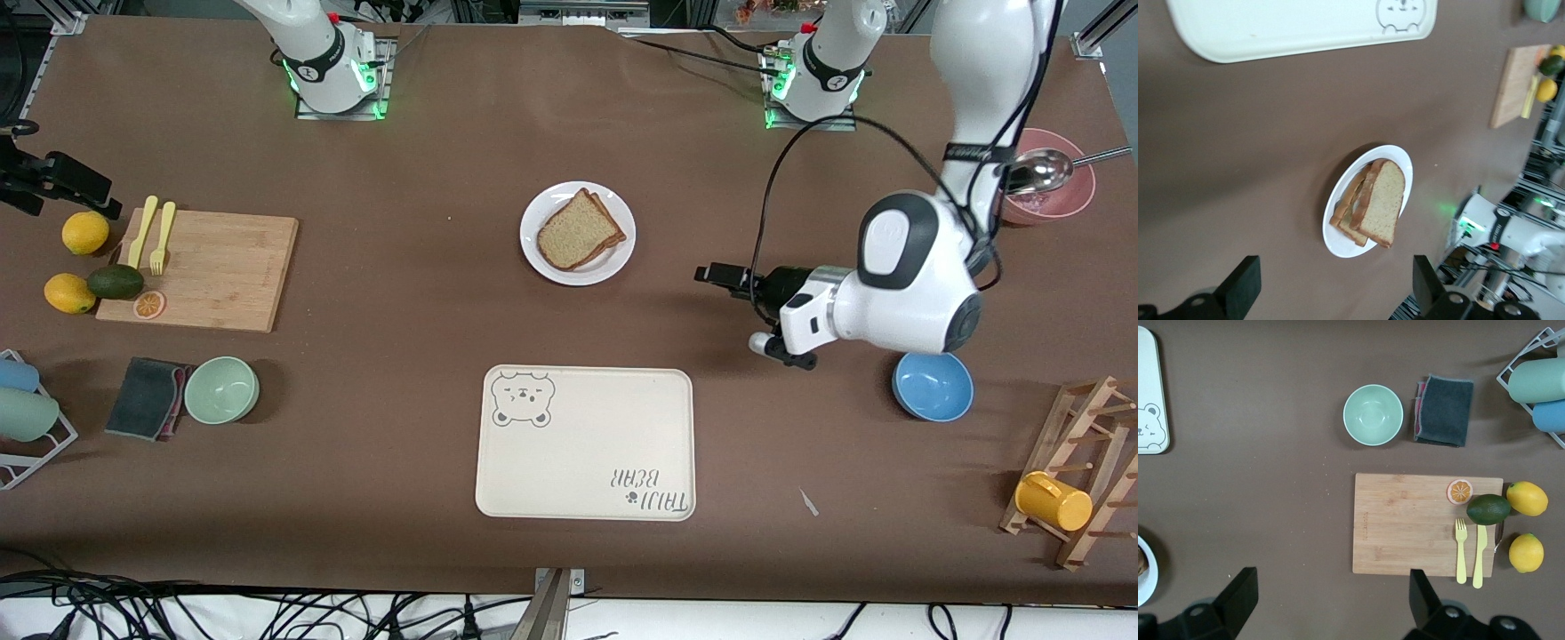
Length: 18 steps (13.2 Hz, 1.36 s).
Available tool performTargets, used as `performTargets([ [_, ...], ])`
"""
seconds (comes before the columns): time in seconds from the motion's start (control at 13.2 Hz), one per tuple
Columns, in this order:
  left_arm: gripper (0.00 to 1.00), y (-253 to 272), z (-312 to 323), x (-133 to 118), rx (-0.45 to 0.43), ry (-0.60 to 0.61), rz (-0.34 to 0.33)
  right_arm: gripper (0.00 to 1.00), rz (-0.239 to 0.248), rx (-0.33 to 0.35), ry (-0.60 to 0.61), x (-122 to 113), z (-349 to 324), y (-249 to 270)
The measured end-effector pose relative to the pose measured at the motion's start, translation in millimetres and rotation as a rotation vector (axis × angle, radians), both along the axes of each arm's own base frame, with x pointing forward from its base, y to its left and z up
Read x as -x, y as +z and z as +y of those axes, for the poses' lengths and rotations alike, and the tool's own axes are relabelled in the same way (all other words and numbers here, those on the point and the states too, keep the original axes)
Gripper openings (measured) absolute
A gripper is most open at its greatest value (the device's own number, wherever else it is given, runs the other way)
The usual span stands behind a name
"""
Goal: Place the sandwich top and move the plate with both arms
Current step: 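Move the left gripper to the plate rim and grip it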
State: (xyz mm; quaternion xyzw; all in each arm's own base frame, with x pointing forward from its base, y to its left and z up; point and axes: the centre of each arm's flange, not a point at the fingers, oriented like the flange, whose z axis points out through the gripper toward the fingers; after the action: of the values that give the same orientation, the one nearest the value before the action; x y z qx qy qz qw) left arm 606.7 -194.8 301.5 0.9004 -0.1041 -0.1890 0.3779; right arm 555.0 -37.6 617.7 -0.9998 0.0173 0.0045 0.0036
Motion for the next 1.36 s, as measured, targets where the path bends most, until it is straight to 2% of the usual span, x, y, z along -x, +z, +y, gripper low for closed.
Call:
performTargets([
  [0.23,0.98,-68,-8,2,0.18,0.002,-0.056,1.0,-0.006,0.0,0.013,0,-1,3],
  [0.38,0.93,-96,-24,17,0.287,0.03,-0.073,1.0,-0.016,0.001,0.019,0,-2,8],
  [0.53,0.93,-115,-39,34,0.343,0.048,-0.101,1.0,-0.019,0.001,0.016,0,-4,10],
  [0.76,0.9,-129,-52,50,0.351,0.031,-0.124,1.0,-0.016,0.001,0.044,-1,1,10],
  [1.06,0.9,-136,-81,61,0.289,0.011,-0.174,1.0,-0.005,0.002,0.054,-2,6,6],
  [1.36,0.89,-135,-91,65,0.308,0.018,-0.175,1.0,-0.003,0.003,0.072,-2,15,6],
])
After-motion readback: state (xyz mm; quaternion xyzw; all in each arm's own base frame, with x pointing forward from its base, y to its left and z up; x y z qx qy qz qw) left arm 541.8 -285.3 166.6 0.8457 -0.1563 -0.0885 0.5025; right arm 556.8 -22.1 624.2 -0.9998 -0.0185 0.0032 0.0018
